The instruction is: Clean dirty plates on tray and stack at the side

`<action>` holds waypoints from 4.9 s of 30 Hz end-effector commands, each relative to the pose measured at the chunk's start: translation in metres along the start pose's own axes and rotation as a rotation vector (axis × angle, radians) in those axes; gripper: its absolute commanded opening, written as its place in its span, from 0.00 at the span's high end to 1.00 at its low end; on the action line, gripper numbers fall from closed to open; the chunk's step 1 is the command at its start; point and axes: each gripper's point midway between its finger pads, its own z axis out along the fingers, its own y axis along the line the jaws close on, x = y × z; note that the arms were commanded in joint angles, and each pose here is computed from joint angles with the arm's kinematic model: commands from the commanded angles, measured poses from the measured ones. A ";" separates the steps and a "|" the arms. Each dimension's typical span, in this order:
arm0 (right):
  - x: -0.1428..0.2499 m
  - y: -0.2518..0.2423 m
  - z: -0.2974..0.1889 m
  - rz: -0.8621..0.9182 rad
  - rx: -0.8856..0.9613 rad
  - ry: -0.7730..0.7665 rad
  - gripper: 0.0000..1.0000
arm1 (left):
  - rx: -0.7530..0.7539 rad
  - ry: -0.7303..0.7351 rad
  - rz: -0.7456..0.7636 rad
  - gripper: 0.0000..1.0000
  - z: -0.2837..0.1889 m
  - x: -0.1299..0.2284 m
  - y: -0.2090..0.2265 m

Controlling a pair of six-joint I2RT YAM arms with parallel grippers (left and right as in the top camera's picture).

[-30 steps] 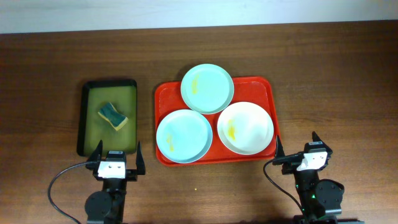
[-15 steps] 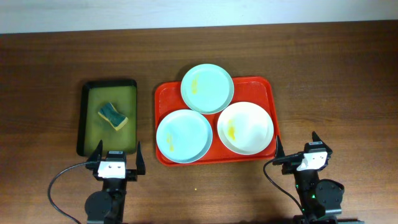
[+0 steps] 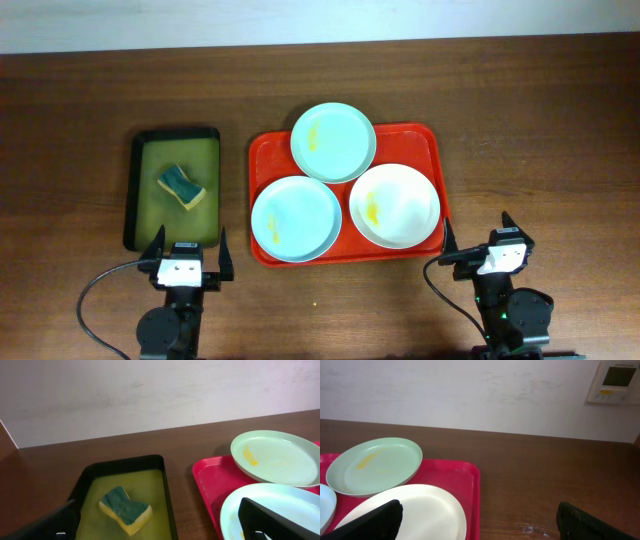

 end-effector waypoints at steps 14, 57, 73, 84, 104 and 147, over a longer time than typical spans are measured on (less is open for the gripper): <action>0.002 -0.002 0.000 0.009 0.008 0.003 0.01 | 0.421 -0.104 -0.025 0.01 -0.016 -0.022 -0.069; 0.002 -0.002 0.000 0.009 0.007 0.003 0.01 | 0.321 0.573 -0.020 0.01 0.060 -0.107 -0.035; 0.002 -0.002 0.000 0.009 0.007 0.003 0.01 | -0.119 1.148 -0.306 0.01 0.140 0.030 0.036; 0.002 -0.002 0.000 0.009 0.008 0.003 0.01 | -0.466 1.163 -0.494 0.01 0.161 0.086 0.060; 0.002 -0.002 0.000 0.009 0.007 0.003 0.01 | -0.443 1.301 -0.558 0.44 0.165 0.158 0.052; 0.002 -0.002 0.000 0.009 0.008 0.003 0.01 | -0.271 1.093 -0.493 1.00 0.174 0.019 0.059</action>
